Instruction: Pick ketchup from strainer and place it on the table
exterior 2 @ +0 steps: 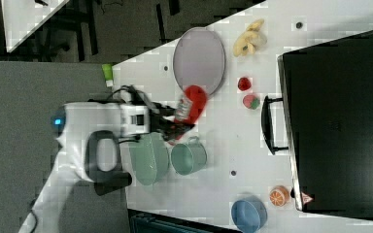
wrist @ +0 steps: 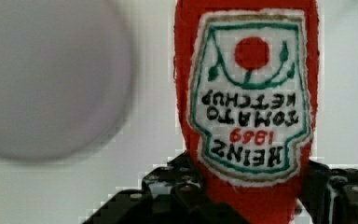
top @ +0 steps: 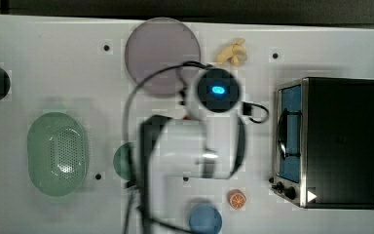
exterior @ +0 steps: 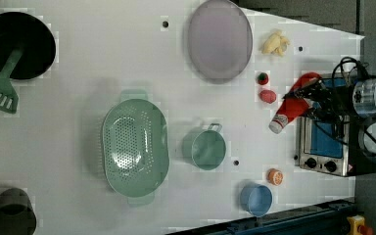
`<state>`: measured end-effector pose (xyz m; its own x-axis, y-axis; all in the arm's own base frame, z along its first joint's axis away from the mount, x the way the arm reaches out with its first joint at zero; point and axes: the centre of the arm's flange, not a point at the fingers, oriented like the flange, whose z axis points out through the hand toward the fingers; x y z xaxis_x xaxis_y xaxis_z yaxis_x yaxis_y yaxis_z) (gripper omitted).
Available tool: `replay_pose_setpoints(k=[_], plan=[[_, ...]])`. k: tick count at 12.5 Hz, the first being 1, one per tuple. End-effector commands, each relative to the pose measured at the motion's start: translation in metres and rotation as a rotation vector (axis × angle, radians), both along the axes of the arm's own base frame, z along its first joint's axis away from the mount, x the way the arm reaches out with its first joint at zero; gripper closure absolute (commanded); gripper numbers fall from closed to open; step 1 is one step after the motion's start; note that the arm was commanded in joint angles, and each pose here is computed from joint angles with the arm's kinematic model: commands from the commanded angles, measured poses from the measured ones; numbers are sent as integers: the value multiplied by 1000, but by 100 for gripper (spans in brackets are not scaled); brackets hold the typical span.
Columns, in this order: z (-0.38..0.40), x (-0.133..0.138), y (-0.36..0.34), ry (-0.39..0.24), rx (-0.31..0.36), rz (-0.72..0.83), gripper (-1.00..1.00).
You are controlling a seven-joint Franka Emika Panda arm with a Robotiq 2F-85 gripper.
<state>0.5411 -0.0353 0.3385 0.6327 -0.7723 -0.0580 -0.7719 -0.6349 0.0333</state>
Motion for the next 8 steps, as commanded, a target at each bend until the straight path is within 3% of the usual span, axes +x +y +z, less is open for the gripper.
replay_pose_setpoints(k=[1,3,6,7,8], plan=[[-33,-9,10,45,17,71,-12],[-73,-19,5,89,25,61,-21],[-116,-29,8,78,30,59,-85],[-111,-28,8,71,29,61,-99],[-95,-23,10,48,25,65,-100]])
